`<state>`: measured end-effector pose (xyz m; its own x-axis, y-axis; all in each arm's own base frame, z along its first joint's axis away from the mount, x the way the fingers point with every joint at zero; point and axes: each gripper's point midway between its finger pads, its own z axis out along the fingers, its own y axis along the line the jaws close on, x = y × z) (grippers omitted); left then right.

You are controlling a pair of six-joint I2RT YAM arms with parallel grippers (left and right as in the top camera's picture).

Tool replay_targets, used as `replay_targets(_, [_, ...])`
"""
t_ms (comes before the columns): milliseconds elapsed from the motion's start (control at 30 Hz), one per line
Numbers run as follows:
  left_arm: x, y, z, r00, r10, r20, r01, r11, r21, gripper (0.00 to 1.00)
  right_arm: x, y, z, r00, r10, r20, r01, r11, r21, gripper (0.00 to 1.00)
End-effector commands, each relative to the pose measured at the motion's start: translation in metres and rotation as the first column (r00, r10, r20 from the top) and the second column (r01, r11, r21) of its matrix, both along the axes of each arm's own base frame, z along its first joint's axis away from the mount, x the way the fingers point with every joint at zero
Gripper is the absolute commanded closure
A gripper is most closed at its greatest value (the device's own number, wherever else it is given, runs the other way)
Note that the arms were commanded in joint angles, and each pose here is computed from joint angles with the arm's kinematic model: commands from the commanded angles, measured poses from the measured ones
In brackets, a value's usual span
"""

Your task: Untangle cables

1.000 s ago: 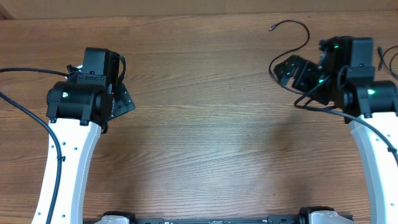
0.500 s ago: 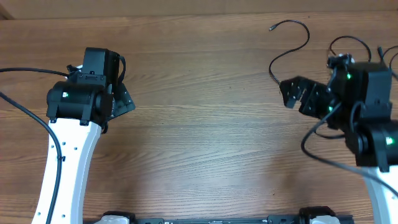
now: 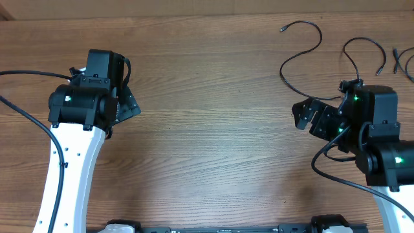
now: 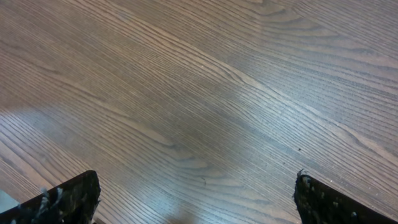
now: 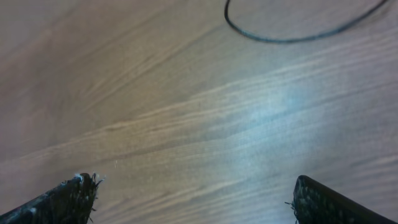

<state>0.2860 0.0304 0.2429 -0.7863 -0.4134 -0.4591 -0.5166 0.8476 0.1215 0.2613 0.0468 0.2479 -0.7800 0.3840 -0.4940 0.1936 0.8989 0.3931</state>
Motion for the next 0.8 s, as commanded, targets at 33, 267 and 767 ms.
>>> replay_targets(33, [0.0, 0.002, -0.001, 1.0, 0.018, 0.0, -0.018, 1.0, 0.007, 0.0, -0.006, 0.002, -0.011, 0.998, 0.002, -0.065, -0.001, 1.0, 0.014, 0.0])
replay_targets(267, [0.0, 0.002, -0.001, 1.0, 0.019, 0.0, -0.019, 1.0, 0.007, 0.01, -0.007, 0.006, -0.021, 0.993, 0.014, -0.12, -0.011, 1.0, 0.027, 0.0])
replay_targets(767, [0.0, 0.002, -0.001, 1.0, 0.019, 0.0, -0.019, 1.0, 0.007, 0.01, -0.012, 0.014, -0.031, 0.981, 0.045, -0.187, -0.033, 0.997, 0.069, 0.0])
